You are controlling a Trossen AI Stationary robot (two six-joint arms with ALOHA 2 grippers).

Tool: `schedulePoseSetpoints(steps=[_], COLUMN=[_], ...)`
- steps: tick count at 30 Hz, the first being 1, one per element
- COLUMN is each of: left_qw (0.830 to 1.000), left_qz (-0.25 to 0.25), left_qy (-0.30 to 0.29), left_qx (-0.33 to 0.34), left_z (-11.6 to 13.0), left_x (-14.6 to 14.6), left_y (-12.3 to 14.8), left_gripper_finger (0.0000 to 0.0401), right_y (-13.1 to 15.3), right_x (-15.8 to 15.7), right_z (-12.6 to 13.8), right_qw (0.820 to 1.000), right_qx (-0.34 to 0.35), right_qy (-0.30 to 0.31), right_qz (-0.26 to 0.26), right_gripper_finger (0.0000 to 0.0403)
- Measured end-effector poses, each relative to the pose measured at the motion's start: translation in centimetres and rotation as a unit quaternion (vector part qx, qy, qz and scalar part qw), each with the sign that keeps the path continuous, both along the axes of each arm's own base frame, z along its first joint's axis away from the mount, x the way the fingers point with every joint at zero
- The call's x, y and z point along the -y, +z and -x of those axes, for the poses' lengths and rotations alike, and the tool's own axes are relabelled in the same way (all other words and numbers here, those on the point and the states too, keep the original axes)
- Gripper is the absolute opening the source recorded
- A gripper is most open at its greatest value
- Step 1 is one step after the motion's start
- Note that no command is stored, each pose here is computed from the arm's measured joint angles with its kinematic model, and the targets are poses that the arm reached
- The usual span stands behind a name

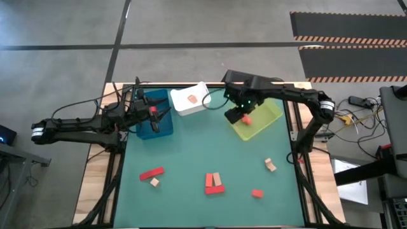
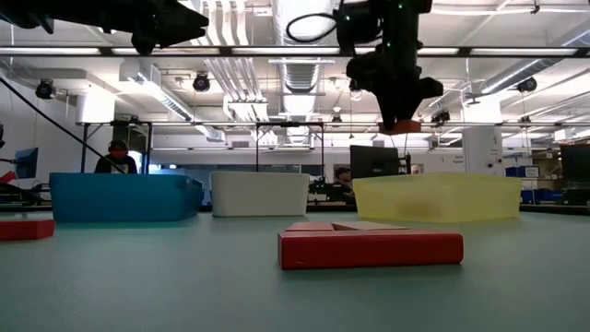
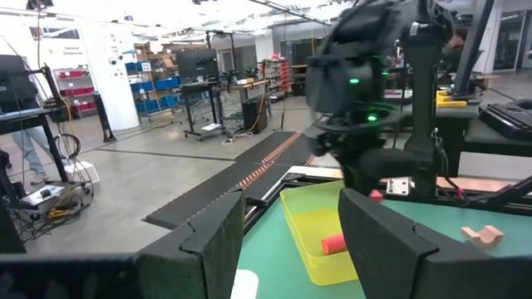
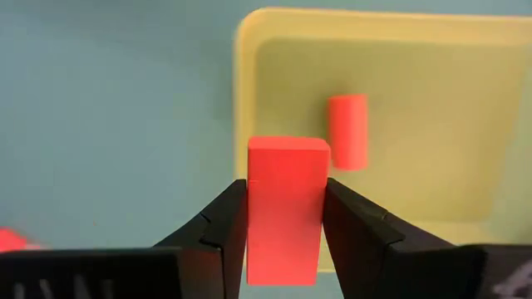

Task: Sort & place blocks by color
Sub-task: Put the orange block into the yellow bin

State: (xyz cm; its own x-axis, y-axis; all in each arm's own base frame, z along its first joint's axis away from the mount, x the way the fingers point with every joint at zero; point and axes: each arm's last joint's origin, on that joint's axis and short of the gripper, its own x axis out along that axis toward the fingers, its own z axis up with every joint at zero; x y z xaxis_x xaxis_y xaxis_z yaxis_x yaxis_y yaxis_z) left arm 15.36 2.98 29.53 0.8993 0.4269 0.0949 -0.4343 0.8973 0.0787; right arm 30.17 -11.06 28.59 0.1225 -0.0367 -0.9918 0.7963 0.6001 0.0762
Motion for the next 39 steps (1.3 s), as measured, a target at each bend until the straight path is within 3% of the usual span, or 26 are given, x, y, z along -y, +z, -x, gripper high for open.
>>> schedulePoseSetpoints(steps=[13,27,39], left_qw=[1.000,1.000,1.000], left_qz=[0.000,0.000,-0.001], left_qy=[0.000,0.000,0.000], left_qx=[0.000,0.000,-0.001], left_z=[0.0,0.0,0.0], left_x=[0.0,0.0,0.0], left_y=[0.0,0.0,0.0], left_gripper_finger=[0.0180,0.0180,0.0180], right_y=[-1.4,-6.4,-9.0], right_x=[5.4,8.0,9.5], right_z=[3.1,6.3,8.0], right_qw=[1.000,0.998,0.999], right_qx=[-0.027,-0.060,-0.048], right_qy=[0.006,-0.005,-0.005], right_qz=[-0.001,-0.018,-0.005], right_gripper_finger=[0.0123,0.0121,0.0122])
